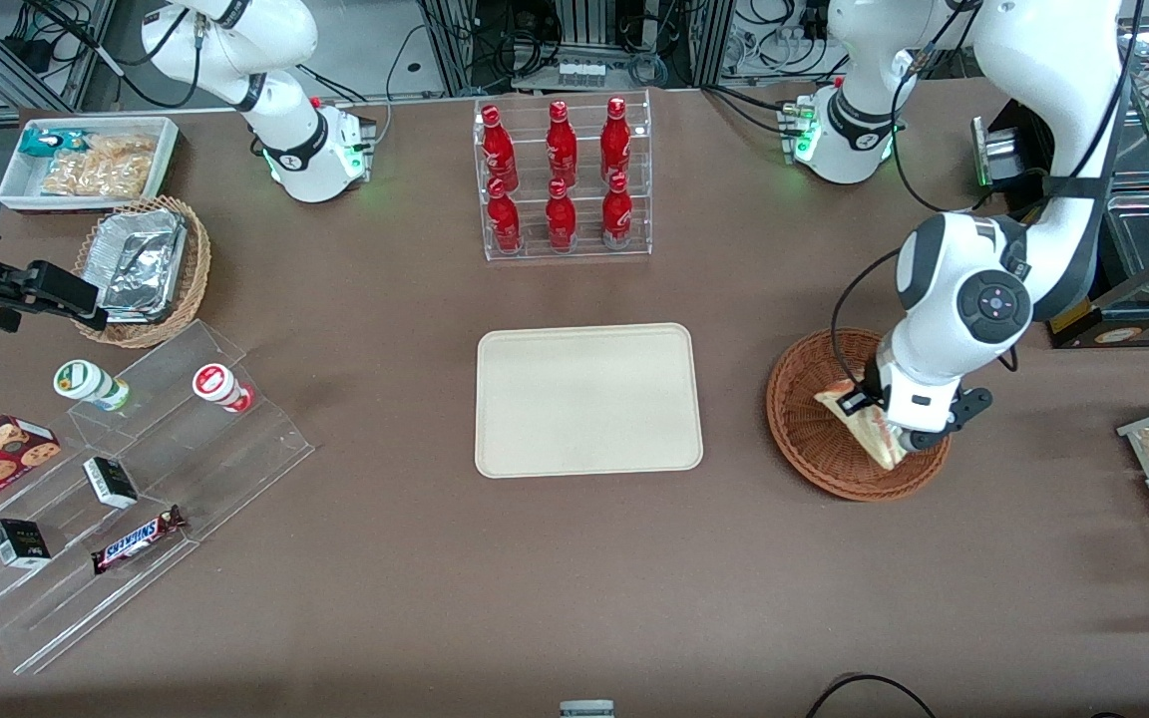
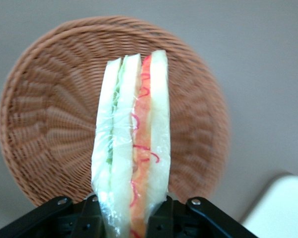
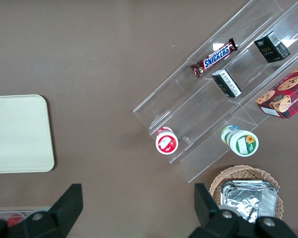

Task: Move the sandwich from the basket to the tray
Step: 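Carry the held sandwich over to the cream tray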

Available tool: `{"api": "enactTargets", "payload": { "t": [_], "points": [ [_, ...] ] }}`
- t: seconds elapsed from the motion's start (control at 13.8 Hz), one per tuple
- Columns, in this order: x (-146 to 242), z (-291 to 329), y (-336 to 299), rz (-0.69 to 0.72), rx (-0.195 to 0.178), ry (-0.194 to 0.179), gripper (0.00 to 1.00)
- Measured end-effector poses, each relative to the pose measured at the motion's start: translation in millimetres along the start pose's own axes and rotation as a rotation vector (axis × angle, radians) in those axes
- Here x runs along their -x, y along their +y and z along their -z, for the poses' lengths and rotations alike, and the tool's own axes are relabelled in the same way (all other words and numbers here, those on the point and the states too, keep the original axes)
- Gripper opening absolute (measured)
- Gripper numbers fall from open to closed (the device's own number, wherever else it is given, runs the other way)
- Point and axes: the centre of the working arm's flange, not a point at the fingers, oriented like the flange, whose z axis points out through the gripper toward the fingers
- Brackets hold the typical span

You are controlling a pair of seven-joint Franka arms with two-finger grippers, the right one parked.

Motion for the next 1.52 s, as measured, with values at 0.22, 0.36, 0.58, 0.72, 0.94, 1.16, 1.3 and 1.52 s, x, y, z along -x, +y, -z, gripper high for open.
{"api": "enactTargets", "payload": {
  "t": [0.22,0.36,0.58,0.72,0.94,1.16,1.3,1.52],
  "points": [
    [41.2,11.1,49.8,-0.205,0.031,0.005,0.21],
    [62.8,15.9,77.8,-0.324,0.054,0.005,0.22],
    [98.4,17.0,124.0,-0.422,0.085,-0.006,0.22],
    [130.1,6.7,150.1,-0.449,0.083,-0.027,0.22],
    [167.9,-12.0,177.9,-0.44,0.037,-0.01,0.24],
    [196.4,-36.2,209.2,-0.379,-0.009,0.046,0.25],
    [207.6,-47.4,227.4,-0.369,-0.007,0.05,0.24],
    [212.3,-55.6,242.1,-0.385,-0.001,0.052,0.24]
  ]
}}
